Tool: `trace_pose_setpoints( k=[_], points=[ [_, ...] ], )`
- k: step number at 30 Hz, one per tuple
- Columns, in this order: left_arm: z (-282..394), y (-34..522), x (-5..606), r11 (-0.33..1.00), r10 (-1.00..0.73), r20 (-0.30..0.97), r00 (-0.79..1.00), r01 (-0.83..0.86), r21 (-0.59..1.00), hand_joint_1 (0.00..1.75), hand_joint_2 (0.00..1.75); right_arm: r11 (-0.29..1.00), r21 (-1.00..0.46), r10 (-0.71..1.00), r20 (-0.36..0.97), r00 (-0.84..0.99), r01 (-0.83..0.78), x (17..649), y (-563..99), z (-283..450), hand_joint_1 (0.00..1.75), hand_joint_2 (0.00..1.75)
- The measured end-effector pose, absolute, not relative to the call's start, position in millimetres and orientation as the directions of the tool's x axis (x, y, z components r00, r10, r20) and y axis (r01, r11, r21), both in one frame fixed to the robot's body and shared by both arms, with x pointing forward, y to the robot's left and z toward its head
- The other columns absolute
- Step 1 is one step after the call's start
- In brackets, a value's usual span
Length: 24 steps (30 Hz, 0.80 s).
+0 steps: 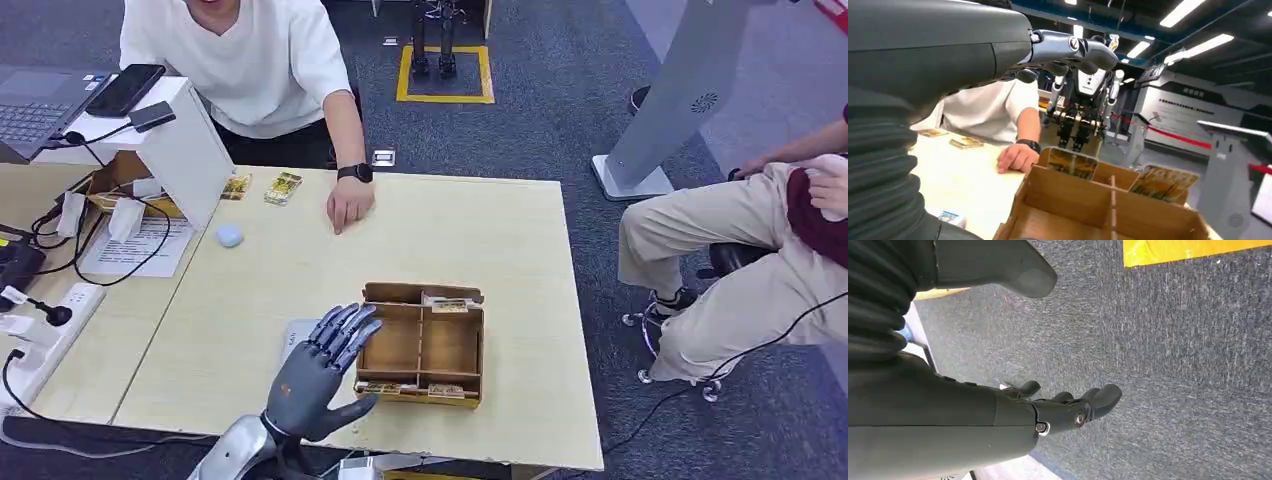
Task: Pass the card to the sensor for recognition and then transmit it.
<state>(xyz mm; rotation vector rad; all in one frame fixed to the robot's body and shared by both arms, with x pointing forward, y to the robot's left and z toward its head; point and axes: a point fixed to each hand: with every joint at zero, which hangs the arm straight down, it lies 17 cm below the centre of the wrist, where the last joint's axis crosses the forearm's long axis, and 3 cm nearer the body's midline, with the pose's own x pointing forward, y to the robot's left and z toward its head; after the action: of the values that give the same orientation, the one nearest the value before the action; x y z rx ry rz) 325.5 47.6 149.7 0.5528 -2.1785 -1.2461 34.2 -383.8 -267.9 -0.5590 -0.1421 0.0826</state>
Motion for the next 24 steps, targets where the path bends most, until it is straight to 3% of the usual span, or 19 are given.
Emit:
trace_pose_setpoints(
  k=[24],
  points=[
    [119,57,331,0.407,-0.65,0.242,-0.721,-0.06,0.912,0.0,1.75,0.842,-0.538,0.11,0.102,0.989,-0.038,32,-388,-268,0.0,1.75]
  ],
)
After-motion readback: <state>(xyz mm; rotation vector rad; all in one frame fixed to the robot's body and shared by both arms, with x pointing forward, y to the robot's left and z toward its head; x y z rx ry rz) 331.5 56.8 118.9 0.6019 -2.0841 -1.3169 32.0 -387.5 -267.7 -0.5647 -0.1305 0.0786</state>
